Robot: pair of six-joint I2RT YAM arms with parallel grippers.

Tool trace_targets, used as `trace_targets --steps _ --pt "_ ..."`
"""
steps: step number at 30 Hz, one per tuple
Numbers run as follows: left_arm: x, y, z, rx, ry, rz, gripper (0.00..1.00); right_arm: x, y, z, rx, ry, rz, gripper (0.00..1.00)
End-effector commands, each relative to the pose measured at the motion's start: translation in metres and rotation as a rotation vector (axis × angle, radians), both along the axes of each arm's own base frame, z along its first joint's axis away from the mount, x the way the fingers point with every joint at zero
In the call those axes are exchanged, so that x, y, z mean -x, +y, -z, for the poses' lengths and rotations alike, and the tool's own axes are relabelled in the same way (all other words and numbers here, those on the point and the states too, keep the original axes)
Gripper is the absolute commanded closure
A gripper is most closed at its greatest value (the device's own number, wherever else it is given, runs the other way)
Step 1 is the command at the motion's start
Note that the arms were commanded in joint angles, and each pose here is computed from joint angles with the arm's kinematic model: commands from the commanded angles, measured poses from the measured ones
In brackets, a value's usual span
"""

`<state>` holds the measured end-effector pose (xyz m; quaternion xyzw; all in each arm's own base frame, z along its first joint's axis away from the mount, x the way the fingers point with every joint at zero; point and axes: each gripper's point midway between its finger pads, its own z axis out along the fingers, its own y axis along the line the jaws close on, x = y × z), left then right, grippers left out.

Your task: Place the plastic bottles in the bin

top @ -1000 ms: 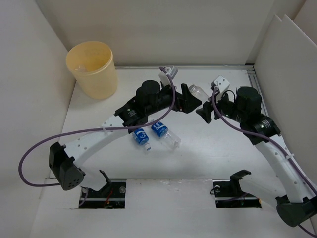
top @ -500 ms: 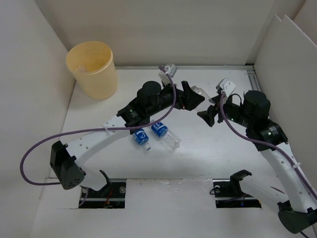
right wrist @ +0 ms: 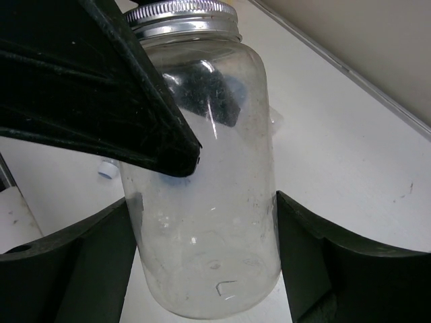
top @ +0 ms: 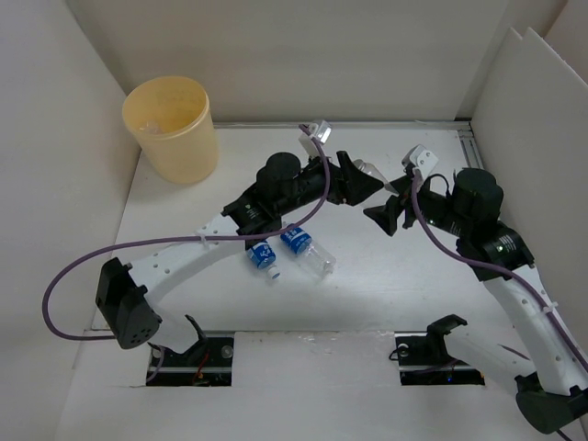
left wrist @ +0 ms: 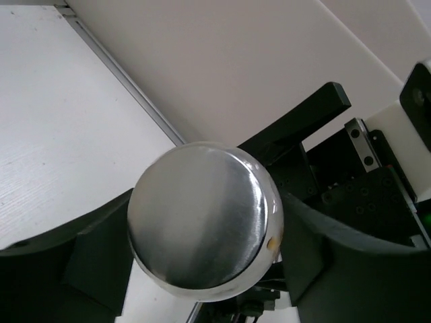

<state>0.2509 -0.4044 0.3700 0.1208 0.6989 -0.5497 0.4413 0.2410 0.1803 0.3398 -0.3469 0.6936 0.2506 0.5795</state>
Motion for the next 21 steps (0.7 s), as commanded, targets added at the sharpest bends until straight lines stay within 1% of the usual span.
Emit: trace_targets --steps 1,2,3,4,5,6,7,8,9,10,11,12,13,15,16,17,19,20,21 --pt "0.004 -0.004 -0.014 0.036 -0.037 0.023 0.33 0.002 0.006 -0.036 -0.073 -0.112 -0.036 1.0" --pt "0.002 -0.003 -0.016 0.034 -0.035 0.014 0.44 0.002 0.005 -0.033 -0.068 -0.103 -0.027 1.0" --pt "0.001 -0.002 -0.012 0.022 -0.026 0.004 0.66 0.0 0.003 -0.033 -0.066 -0.104 -0.013 0.99" --pt "-0.001 -0.001 -0.015 0.015 -0.034 -0.006 0.75 0.0 0.003 -0.033 -0.066 -0.104 -0.013 0.77" --pt "-0.003 0.001 -0.022 0.021 -0.039 -0.02 0.83 0.0 0.003 -0.033 -0.06 -0.111 -0.014 0.51" --pt "-0.007 0.004 -0.02 -0.002 -0.034 -0.05 0.93 0.001 0.002 -0.03 -0.059 -0.108 -0.014 0.26" --pt "-0.011 0.007 -0.02 -0.017 -0.036 -0.077 1.0 -0.001 0.001 -0.03 -0.057 -0.109 -0.002 0.07" --pt "-0.016 0.01 -0.028 -0.015 -0.038 -0.111 1.0 -0.002 -0.001 -0.03 -0.055 -0.11 0.011 0.0" --pt "-0.031 0.023 -0.021 -0.052 -0.012 -0.176 1.0 -0.004 -0.003 -0.026 -0.039 -0.105 0.026 0.0" --pt "-0.048 0.038 -0.021 -0.068 -0.004 -0.273 1.0 -0.007 -0.008 -0.016 -0.019 -0.074 0.061 0.0" --pt "-0.056 0.051 -0.029 -0.069 -0.003 -0.321 1.0 -0.008 -0.012 -0.011 0.002 -0.069 0.079 0.0" --pt "-0.066 0.064 -0.048 -0.062 -0.03 -0.375 1.0 -0.01 -0.016 -0.006 0.026 -0.062 0.098 0.0" --pt "-0.088 0.099 -0.049 -0.109 -0.018 -0.51 1.0 -0.011 -0.023 0.002 0.056 -0.038 0.13 0.0" --pt "-0.11 0.142 -0.068 -0.131 -0.03 -0.652 1.0 -0.011 -0.029 0.013 0.089 -0.027 0.145 0.0" --pt "-0.131 0.186 -0.085 -0.126 -0.04 -0.772 1.0 -0.012 -0.03 0.018 0.095 -0.02 0.155 0.0" --pt "-0.141 0.217 -0.095 -0.122 -0.057 -0.872 1.0 -0.012 -0.031 0.022 0.11 -0.022 0.151 0.0" --pt "-0.157 0.272 -0.098 -0.134 -0.062 -1.046 1.0 -0.011 -0.032 0.025 0.126 -0.019 0.147 0.0" --pt "-0.165 0.328 -0.106 -0.121 -0.068 -1.218 1.0 -0.01 -0.031 0.027 0.138 -0.021 0.134 0.0" --pt "-0.168 0.352 -0.111 -0.121 -0.086 -1.286 1.0 -0.01 -0.031 0.027 0.138 -0.021 0.134 0.0"
